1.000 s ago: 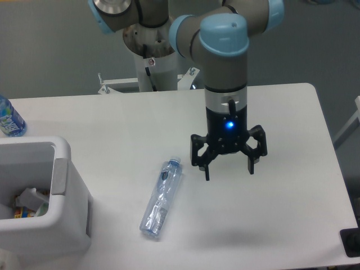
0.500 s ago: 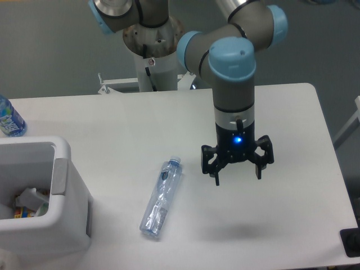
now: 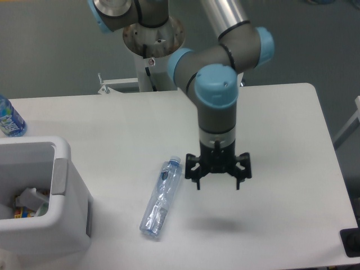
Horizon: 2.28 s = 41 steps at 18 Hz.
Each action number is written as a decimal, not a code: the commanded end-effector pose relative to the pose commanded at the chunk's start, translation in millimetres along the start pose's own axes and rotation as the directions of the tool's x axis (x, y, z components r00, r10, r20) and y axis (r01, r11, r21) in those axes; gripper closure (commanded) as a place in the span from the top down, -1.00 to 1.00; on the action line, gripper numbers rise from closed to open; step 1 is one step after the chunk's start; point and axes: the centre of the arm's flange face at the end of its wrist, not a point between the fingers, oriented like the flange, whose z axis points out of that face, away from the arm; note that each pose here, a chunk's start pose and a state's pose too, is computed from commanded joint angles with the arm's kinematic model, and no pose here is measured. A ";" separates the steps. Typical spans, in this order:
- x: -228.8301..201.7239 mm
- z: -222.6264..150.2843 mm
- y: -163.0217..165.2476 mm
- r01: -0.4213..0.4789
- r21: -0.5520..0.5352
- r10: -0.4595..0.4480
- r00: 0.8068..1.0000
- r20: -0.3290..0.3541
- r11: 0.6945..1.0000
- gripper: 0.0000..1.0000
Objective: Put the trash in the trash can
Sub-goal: 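Lower the gripper onto the bottle's cap end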
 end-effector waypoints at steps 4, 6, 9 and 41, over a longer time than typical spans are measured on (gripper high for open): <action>35.5 30.9 -9.4 -0.037 -0.030 0.036 0.999 -0.036 0.999 1.00; 48.5 37.3 -12.6 -0.036 -0.036 0.034 0.998 -0.047 0.999 1.00; 67.4 55.8 -18.8 -0.048 -0.054 0.045 0.997 -0.064 0.997 1.00; 130.1 132.2 -25.2 -0.090 -0.144 0.074 0.991 -0.112 0.985 1.00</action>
